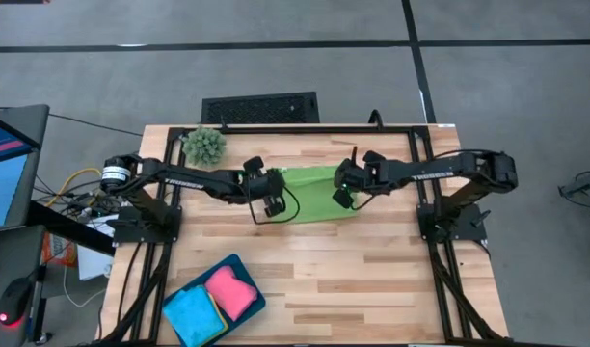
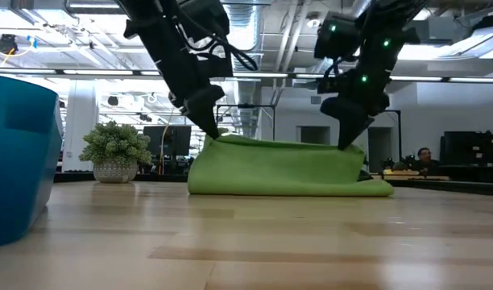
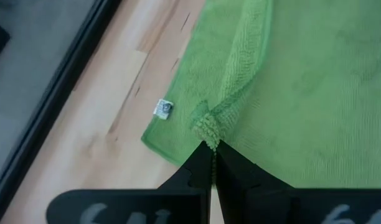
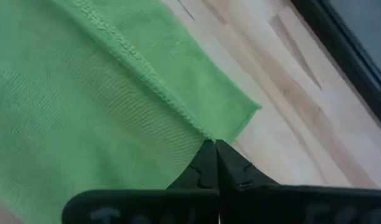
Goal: Fold microfiber towels
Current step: Fold the green microfiber towel
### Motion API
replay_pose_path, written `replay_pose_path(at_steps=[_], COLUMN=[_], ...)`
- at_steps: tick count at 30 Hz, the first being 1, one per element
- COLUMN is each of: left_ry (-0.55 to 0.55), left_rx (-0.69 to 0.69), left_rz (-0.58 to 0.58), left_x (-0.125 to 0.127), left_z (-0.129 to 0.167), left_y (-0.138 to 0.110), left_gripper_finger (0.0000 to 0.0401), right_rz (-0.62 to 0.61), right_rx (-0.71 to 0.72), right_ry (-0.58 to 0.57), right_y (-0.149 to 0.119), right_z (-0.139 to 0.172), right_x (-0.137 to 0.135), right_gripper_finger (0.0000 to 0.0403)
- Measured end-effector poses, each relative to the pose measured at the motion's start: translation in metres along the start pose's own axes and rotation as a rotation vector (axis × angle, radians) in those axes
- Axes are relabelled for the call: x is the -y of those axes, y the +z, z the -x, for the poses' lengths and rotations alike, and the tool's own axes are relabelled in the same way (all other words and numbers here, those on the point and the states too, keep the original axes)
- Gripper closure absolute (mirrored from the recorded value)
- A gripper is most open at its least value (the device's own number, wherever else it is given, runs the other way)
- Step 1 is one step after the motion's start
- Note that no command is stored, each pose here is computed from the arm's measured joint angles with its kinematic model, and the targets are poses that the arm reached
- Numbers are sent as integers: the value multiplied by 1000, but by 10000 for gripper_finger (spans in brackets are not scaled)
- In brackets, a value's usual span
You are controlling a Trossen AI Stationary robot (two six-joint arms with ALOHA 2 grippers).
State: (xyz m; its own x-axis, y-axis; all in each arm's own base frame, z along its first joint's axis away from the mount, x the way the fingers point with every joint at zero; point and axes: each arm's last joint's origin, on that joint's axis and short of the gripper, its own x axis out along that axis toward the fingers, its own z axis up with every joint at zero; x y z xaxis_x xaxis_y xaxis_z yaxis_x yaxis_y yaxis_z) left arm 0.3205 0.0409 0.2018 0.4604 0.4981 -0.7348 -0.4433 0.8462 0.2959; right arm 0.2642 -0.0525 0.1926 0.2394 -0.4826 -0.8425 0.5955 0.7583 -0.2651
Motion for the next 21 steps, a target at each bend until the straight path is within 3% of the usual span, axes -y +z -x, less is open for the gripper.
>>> replay_pose_path(at_steps=[9,14,21], left_ry=[-34,-36,-39], left_rx=[29,24,37], left_rz=[36,43,44], left_x=[-17,-19,-16], left_z=[-9,-10,-16], left_y=[7,7,4], left_gripper_finger=[399,399,399], right_rz=[-9,3,-42], right_rx=[-44,4,-37], right_ry=[43,71,72], right_y=[4,3,2], right_z=[-5,15,6], right_x=[11,9,13], right_gripper_finger=[399,401,399])
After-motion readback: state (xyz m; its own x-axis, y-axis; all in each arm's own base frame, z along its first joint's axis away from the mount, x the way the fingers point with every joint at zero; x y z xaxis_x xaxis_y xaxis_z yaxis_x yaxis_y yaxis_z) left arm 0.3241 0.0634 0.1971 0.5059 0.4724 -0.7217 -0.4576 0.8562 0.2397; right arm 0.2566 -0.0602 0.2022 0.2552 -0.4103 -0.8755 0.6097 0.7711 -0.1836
